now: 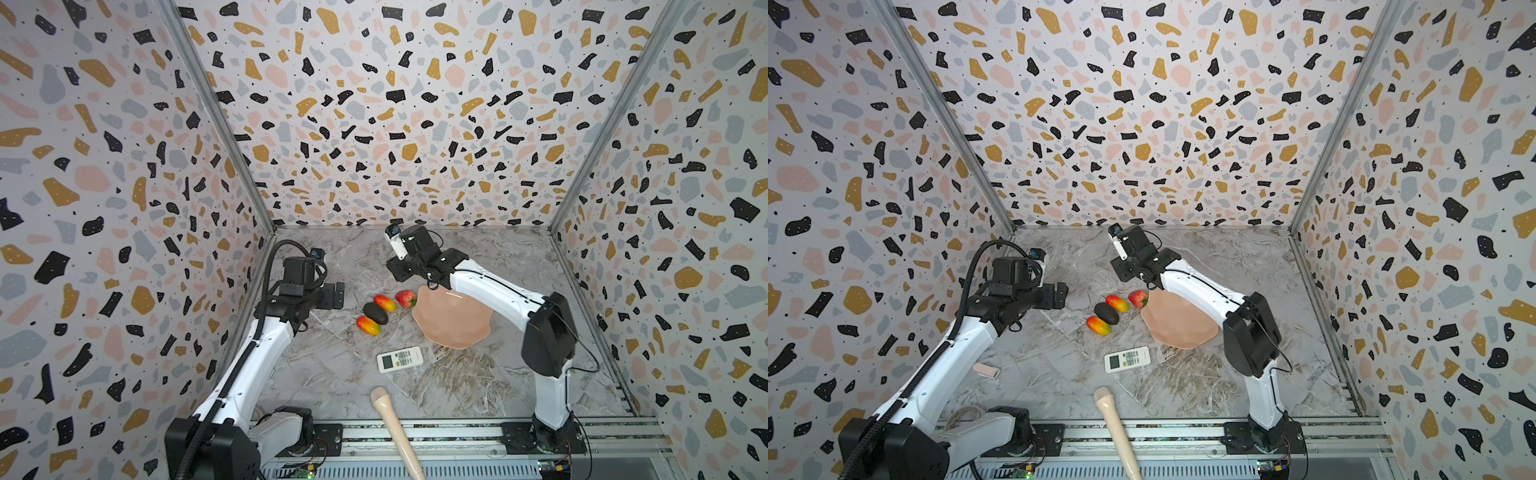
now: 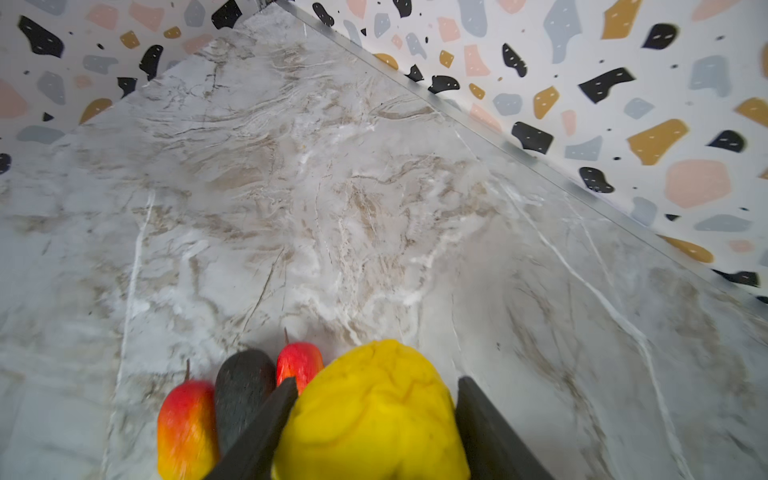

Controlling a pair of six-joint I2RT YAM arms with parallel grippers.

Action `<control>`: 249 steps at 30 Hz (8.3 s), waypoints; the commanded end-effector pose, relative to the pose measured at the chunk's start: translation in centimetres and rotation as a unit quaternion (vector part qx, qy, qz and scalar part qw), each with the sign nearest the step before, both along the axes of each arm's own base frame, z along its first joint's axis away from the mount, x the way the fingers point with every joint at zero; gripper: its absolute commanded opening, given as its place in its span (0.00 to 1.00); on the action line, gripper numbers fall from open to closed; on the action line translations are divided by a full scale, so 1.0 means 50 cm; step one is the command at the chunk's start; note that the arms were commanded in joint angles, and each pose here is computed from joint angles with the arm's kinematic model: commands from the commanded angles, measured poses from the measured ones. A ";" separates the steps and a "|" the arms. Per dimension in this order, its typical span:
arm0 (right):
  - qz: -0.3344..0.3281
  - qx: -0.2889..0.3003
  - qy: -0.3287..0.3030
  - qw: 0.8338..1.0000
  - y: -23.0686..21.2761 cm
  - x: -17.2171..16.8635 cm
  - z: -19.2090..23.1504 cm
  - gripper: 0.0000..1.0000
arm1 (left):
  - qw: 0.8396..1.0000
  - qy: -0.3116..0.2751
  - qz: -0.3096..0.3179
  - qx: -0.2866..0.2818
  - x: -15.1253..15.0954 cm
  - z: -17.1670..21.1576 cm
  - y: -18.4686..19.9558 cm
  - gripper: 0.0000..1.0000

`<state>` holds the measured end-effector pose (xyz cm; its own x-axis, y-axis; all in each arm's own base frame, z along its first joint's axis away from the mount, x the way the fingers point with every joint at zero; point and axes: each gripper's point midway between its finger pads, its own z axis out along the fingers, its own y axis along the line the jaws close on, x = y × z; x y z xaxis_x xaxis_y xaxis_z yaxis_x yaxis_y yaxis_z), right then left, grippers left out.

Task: Place and organize the fake fruits in the fruit bowl
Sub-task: 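Lift the yellow lemon with the right gripper and carry it over the pink bowl, then lower the lemon into the bowl and open the right gripper, then move the right gripper to the red strawberry and grasp it, then carry the strawberry with the right gripper over the bowl beside the lemon, then release the strawberry into the bowl by opening the right gripper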

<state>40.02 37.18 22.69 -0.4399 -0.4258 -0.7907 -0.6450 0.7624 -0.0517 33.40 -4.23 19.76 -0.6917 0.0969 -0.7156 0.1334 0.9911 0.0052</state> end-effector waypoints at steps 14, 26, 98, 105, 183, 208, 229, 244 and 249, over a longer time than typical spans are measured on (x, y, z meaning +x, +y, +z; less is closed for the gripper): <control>-0.056 -0.032 0.080 0.995 -0.265 -0.162 -0.182 0.42 | 1.000 -0.003 0.003 0.001 0.004 -0.002 0.005 0.99; -0.062 -0.035 0.108 0.992 -0.288 -0.130 -0.275 0.42 | 1.000 0.001 0.003 0.004 0.005 -0.008 0.006 1.00; 0.219 -0.175 0.073 0.957 -0.028 -0.036 -0.134 0.99 | 1.000 -0.011 0.004 0.008 -0.001 0.006 0.010 1.00; 0.214 -0.202 0.103 0.950 -0.003 -0.018 -0.199 0.91 | 1.000 -0.011 0.004 0.008 -0.001 0.006 0.009 1.00; 0.171 -0.157 0.051 0.971 0.036 0.013 -0.160 0.26 | 1.000 -0.013 0.004 0.008 -0.002 0.009 0.010 1.00; -0.090 -0.134 0.088 0.983 -0.376 -0.062 -0.158 0.25 | 1.000 -0.010 0.001 0.005 -0.001 0.005 0.006 1.00; -0.117 -0.148 0.145 0.971 -0.431 -0.088 -0.262 0.39 | 1.000 -0.007 -0.001 0.004 0.000 0.002 0.005 0.99; -0.116 -0.142 0.133 0.974 -0.424 -0.077 -0.234 0.61 | 1.000 -0.010 -0.006 0.001 -0.001 0.005 0.001 1.00; -0.117 -0.146 0.111 0.976 -0.420 -0.064 -0.184 0.69 | 1.000 -0.010 -0.007 0.001 -0.001 0.005 0.001 1.00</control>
